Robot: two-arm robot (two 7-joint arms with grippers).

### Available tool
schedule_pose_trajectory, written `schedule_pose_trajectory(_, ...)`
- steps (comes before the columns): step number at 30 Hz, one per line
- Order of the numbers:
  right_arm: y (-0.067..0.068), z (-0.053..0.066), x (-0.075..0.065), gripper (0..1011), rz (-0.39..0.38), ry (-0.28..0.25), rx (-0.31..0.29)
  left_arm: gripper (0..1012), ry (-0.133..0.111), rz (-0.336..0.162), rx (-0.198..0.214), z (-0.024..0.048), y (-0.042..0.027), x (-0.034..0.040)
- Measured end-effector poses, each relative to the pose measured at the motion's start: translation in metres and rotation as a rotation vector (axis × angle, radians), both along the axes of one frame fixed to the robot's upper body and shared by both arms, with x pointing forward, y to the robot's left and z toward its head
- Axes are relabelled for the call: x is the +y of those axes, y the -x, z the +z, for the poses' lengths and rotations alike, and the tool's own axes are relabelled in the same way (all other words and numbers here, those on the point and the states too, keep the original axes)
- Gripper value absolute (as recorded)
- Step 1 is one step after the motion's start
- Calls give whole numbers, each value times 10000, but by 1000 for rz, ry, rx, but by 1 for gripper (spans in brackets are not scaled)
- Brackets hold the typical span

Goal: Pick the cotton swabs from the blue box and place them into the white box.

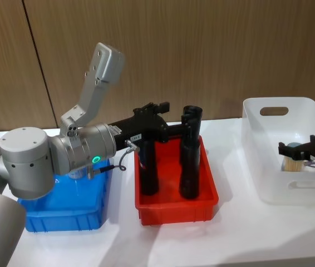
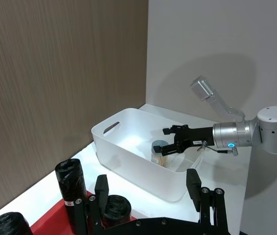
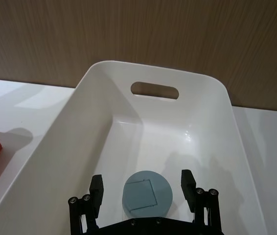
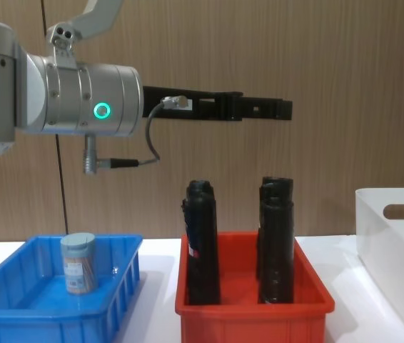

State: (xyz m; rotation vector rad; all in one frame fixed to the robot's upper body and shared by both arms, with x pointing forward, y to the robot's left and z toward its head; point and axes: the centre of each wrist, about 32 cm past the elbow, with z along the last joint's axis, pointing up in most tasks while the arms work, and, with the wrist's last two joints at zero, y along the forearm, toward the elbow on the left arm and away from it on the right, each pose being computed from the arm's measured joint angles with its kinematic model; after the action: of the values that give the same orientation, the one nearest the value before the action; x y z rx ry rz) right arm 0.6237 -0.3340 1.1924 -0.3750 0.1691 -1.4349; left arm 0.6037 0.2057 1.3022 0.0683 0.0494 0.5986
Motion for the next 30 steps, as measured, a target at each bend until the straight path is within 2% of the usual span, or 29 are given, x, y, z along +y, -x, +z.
schedule_pose_trajectory(12,106,83,9,1001,1,-9,-90,1004,0,0,0,0,0,0)
schedule_pose_trajectory(22,167,124,14,1001,0,-15,-127,1004,0,0,0,0,0,0)
schedule_pose_trajectory(30,185,125,21,1001,1,-15,-135,1004,-1,5,0,-12,6,2)
